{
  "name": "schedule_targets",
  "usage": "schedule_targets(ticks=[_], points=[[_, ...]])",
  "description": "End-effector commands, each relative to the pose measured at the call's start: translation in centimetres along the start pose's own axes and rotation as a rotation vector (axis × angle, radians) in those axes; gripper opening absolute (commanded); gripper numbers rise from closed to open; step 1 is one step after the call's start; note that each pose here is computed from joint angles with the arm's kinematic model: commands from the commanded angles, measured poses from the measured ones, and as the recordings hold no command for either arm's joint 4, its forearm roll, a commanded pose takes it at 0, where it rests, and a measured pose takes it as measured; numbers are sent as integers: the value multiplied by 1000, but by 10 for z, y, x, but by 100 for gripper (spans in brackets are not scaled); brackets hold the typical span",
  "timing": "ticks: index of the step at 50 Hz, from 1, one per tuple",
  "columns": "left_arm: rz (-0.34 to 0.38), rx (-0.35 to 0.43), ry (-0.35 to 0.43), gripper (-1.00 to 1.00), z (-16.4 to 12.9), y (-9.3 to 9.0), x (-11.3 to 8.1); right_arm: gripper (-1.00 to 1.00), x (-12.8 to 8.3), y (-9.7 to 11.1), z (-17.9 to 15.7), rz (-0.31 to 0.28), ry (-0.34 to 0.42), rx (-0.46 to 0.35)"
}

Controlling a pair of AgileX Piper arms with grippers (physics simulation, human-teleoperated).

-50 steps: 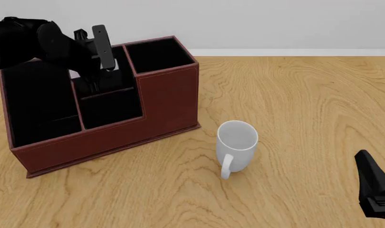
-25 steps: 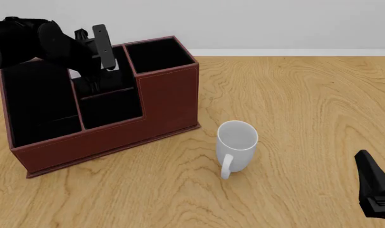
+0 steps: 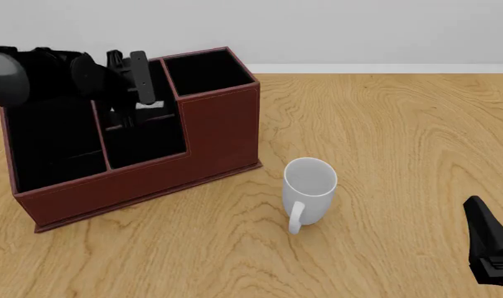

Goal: Pick up the book and place it in the front compartment of the caddy.

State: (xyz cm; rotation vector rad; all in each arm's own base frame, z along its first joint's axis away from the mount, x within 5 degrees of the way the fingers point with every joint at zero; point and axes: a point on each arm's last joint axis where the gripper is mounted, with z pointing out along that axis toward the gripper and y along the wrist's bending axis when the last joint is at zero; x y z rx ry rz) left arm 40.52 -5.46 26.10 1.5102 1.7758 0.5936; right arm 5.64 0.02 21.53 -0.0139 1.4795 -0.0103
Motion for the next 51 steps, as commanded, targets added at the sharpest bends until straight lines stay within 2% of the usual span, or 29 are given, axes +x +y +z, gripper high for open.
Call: schedule_targets(ticks=[1,5,14,22,26,28,34,42,43,44,46,48,49,51], points=[[46,-112,-29,100,-3,12,-3,100,0,0,0,0,0,0],[40,-126,-48,100,-14,18,-12,100,0,0,0,0,0,0],[37,-122,-50,100,-42,19,-14,100,0,0,0,0,0,0],[61,-145,-68,100,-92,15,-17,100,0,0,0,0,0,0],[71,-157,-88,100,-127,8,-20,100,0,0,0,0,0,0],[77,-187,-102,100,-145,7,-21,100,0,0,0,0,0,0],[90,-225,-171,100,-221,-17,-25,100,0,0,0,0,0,0],[107,-280,-259,100,-298,-51,-16,100,0,0,0,0,0,0],[102,-300,-298,100,-315,-59,-14,100,0,0,0,0,0,0],[107,-313,-305,100,-317,-63,-12,100,0,0,0,0,0,0],[90,-309,-376,100,-335,-72,-13,100,0,0,0,0,0,0],[87,-351,-428,100,-348,-87,-5,100,0,0,0,0,0,0],[72,-319,-470,100,-356,-97,-1,100,0,0,0,0,0,0],[63,-365,-499,100,-363,-110,8,100,0,0,0,0,0,0]])
